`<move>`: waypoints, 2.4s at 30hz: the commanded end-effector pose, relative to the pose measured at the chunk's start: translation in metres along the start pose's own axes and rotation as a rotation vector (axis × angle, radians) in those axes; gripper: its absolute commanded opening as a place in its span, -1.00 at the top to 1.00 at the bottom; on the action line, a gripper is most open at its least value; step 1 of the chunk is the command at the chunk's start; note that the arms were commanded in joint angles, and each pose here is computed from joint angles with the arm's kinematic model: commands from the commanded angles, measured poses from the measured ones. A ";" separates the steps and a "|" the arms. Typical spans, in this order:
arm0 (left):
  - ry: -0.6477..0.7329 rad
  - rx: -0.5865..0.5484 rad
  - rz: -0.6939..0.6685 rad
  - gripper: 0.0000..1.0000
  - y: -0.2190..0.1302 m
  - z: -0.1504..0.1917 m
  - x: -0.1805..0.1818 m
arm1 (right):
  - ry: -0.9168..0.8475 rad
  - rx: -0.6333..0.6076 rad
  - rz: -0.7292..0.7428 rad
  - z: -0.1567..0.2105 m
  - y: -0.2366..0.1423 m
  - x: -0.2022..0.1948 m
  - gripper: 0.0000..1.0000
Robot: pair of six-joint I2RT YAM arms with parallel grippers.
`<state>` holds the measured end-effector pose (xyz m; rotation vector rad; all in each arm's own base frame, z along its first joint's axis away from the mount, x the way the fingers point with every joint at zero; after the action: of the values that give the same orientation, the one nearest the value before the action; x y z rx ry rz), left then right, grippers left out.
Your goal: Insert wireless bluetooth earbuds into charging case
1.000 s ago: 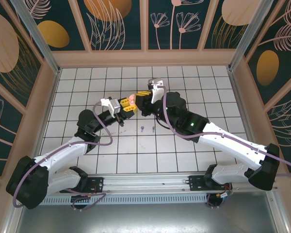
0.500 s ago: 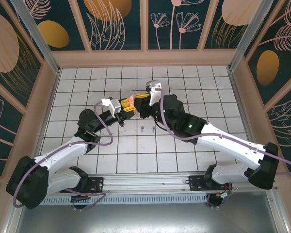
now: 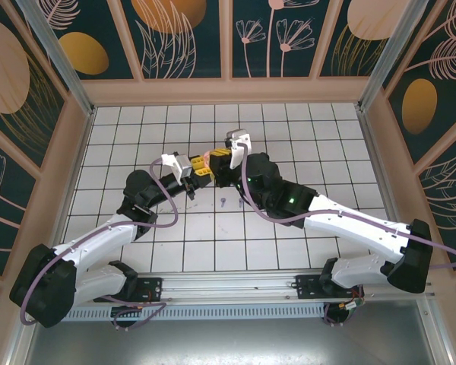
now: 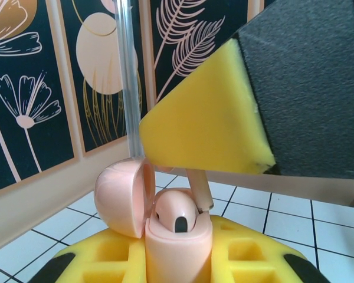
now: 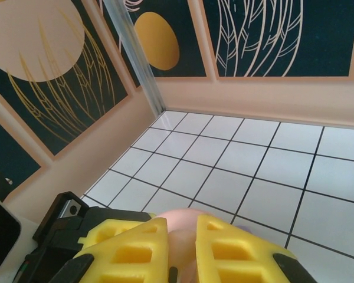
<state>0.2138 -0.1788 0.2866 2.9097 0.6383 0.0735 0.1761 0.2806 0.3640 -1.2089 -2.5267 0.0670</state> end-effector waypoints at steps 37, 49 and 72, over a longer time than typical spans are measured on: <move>0.098 -0.150 -0.003 1.00 -0.002 -0.038 -0.005 | -0.083 0.224 0.043 0.048 0.022 0.001 0.76; 0.076 -0.124 -0.011 1.00 0.002 -0.028 -0.001 | -0.048 0.206 0.159 0.041 0.022 0.003 0.59; 0.040 -0.097 -0.006 1.00 0.001 -0.011 0.000 | 0.201 -0.006 -0.044 -0.049 -0.003 0.003 -0.47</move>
<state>0.2197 -0.1767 0.2906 2.8388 0.7104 0.0923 0.1945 0.2830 0.3780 -1.2142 -2.3403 0.0994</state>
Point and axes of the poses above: each hand's point on the last joint's axis, 136 mm out from that joint toward the fingers, its own y axis out along the fingers, its own x axis along the line the jaws close on, z = x × y, the point moved 10 cm from there along -y, back along the fingers, and after that the axes turned 1 degree about -y, right-handed, at the moved point
